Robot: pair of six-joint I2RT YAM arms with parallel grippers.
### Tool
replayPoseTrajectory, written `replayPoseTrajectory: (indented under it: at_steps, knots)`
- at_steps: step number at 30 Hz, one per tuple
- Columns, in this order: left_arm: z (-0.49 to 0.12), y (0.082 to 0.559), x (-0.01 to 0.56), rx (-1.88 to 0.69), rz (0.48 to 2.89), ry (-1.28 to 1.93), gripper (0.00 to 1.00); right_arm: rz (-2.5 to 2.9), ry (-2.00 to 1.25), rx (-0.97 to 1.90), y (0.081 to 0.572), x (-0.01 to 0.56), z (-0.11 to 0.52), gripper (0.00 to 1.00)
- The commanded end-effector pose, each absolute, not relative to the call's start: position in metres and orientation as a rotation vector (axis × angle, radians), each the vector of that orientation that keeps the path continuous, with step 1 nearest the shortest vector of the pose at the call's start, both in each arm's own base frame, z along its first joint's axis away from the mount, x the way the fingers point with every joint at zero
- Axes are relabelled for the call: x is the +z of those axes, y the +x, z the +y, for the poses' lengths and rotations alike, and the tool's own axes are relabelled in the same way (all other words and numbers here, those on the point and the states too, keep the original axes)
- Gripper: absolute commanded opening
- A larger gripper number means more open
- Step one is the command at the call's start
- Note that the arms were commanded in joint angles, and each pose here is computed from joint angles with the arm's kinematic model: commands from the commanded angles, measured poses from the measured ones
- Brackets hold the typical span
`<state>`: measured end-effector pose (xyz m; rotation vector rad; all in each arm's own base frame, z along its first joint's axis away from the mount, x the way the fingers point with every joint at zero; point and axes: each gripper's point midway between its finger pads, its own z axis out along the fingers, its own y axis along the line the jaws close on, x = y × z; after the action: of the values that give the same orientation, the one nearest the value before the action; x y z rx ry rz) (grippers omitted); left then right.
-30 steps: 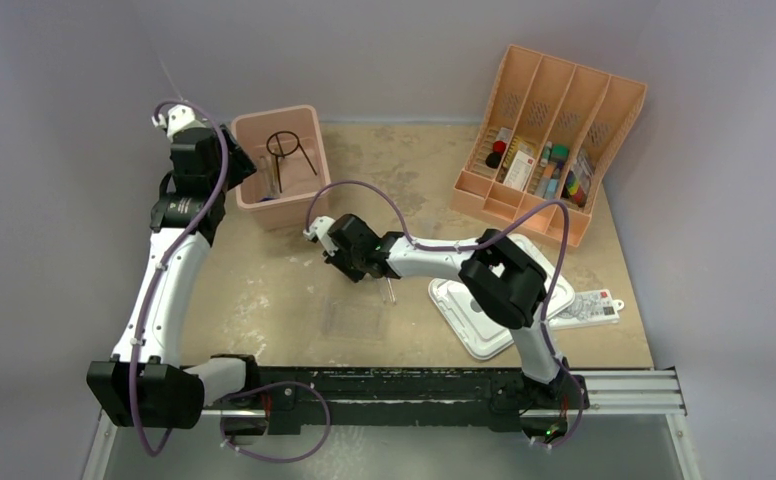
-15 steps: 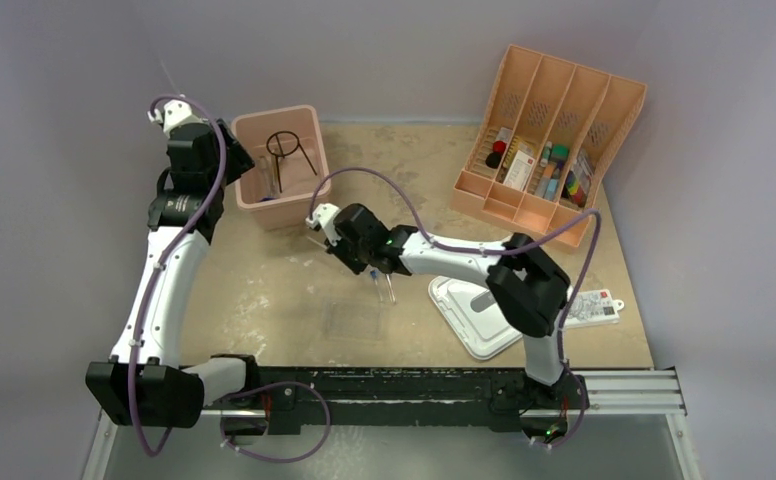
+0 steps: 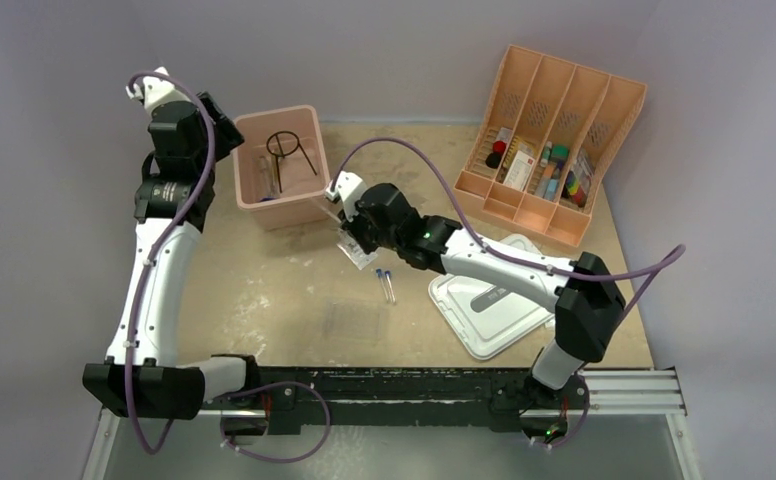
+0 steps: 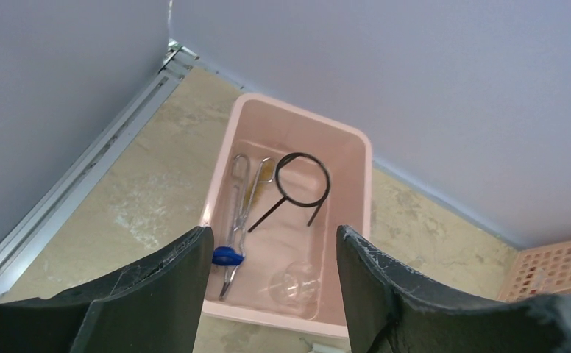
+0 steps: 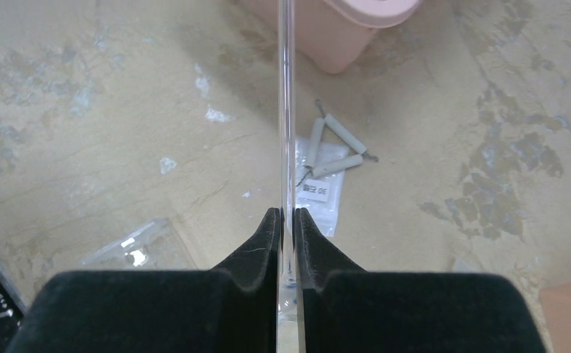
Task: Organize the chemistry lab equipment
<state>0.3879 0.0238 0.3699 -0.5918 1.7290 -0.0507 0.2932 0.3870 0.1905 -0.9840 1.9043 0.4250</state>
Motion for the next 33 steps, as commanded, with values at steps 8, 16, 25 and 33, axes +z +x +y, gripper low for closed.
replayPoseTrajectory:
  at_steps: [8,16,25,33]
  knots:
    - [-0.028,0.409,0.412,-0.462,1.595,-0.578,0.63,1.808,-0.595,0.6,0.358,0.283,0.361,0.01]
    - [-0.146,0.417,0.401,-0.973,1.592,-0.344,0.65,1.791,-0.452,0.829,0.383,0.315,0.344,0.01]
    - [-0.234,0.413,0.411,-1.389,1.525,-0.218,0.65,1.695,-0.324,1.099,0.382,0.366,0.331,0.01]
    - [-0.253,0.413,0.397,-1.41,1.568,-0.227,0.42,1.668,-0.289,1.181,0.387,0.373,0.324,0.01]
